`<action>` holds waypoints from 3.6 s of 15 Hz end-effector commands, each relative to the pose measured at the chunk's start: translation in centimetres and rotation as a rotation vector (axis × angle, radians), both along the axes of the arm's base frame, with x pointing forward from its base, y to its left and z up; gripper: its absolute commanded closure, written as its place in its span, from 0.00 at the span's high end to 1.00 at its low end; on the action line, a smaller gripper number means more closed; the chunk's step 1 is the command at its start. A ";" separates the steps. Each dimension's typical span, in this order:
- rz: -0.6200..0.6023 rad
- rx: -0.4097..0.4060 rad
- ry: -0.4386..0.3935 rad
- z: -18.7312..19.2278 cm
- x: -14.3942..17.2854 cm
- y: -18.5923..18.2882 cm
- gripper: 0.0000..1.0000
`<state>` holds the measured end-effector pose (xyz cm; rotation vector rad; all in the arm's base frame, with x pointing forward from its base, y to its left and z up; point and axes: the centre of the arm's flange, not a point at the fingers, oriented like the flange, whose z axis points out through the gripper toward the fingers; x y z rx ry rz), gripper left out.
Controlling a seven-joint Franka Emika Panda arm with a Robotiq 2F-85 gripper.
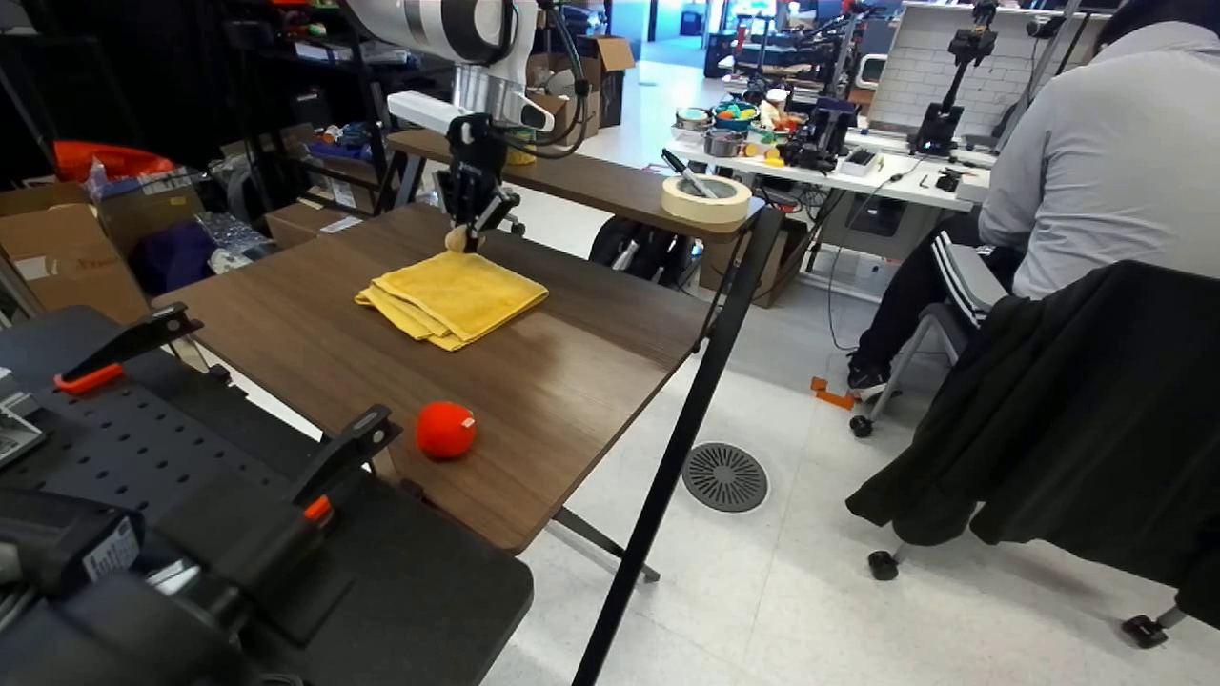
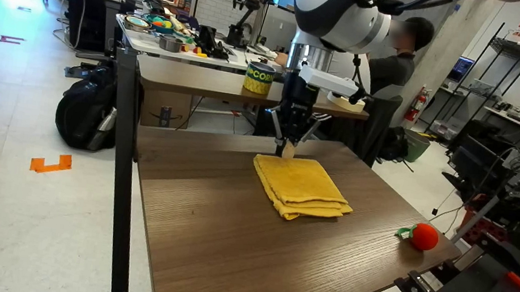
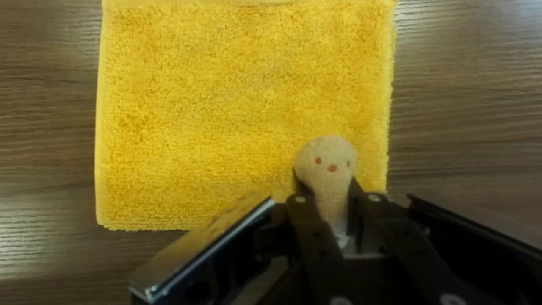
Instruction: Move the potato to the left then use the towel to wipe the table.
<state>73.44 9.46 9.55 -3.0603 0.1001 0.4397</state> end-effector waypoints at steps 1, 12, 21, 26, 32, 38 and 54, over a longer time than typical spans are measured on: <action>-0.004 0.000 0.000 0.0 0.0 -0.3 0.19; 0.063 0.065 -0.265 -0.2 2.2 3.1 0.48; 0.233 0.169 -0.290 1.6 1.3 9.6 0.00; 0.244 0.153 -0.223 1.2 0.5 9.9 0.09; 0.239 0.118 -0.203 2.3 -1.4 9.2 0.58; 0.099 -0.010 -0.346 4.6 -6.0 6.1 0.99; 0.095 0.027 -0.291 3.0 -3.0 6.1 1.00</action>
